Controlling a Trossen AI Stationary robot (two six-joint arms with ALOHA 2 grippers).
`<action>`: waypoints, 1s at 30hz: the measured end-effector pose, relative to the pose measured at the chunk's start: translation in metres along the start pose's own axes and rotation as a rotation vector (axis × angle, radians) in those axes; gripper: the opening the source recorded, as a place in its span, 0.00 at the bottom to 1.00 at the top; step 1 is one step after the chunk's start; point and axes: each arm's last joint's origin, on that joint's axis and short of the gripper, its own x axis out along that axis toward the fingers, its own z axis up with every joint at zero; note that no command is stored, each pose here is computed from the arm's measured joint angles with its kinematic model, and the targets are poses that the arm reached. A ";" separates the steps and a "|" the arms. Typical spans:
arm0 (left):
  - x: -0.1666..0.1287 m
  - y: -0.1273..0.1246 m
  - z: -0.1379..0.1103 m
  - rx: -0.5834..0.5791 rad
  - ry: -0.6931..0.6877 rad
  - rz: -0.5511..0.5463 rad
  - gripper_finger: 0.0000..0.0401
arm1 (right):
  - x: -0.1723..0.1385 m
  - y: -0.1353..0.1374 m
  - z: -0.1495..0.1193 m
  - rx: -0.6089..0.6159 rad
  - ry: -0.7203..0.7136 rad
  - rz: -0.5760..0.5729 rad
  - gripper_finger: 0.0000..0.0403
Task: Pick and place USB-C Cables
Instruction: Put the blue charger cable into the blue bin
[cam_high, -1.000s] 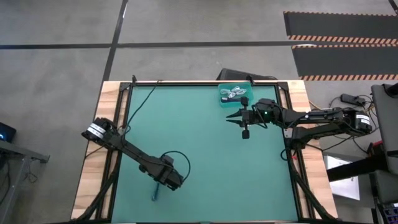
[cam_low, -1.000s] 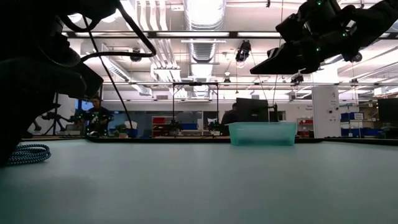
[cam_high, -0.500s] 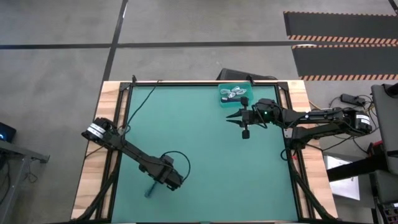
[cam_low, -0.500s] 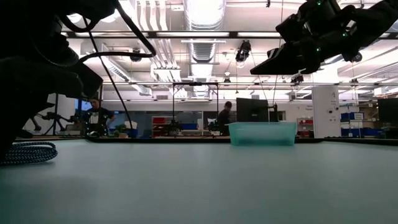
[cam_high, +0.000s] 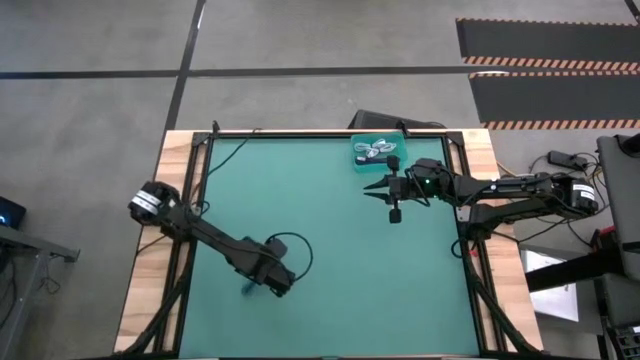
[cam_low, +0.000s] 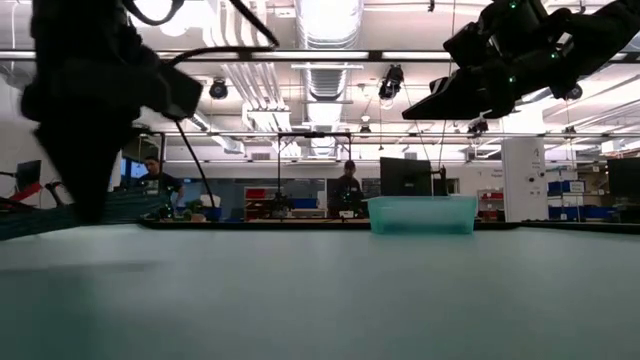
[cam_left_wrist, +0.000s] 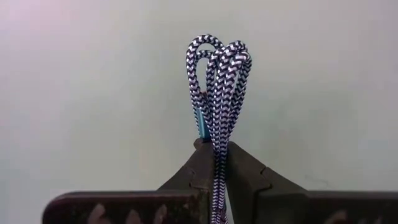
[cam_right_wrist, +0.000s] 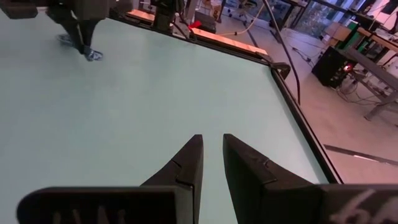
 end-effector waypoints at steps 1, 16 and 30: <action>-0.002 0.001 0.002 0.044 -0.036 0.007 0.02 | 0.000 0.000 0.000 0.000 0.000 0.000 0.13; -0.066 0.028 0.052 0.308 -0.645 0.026 0.02 | 0.000 0.000 0.001 0.044 -0.020 0.017 0.13; -0.113 0.000 0.090 0.760 -1.129 -0.196 0.02 | -0.005 0.016 -0.001 0.067 -0.219 0.037 0.13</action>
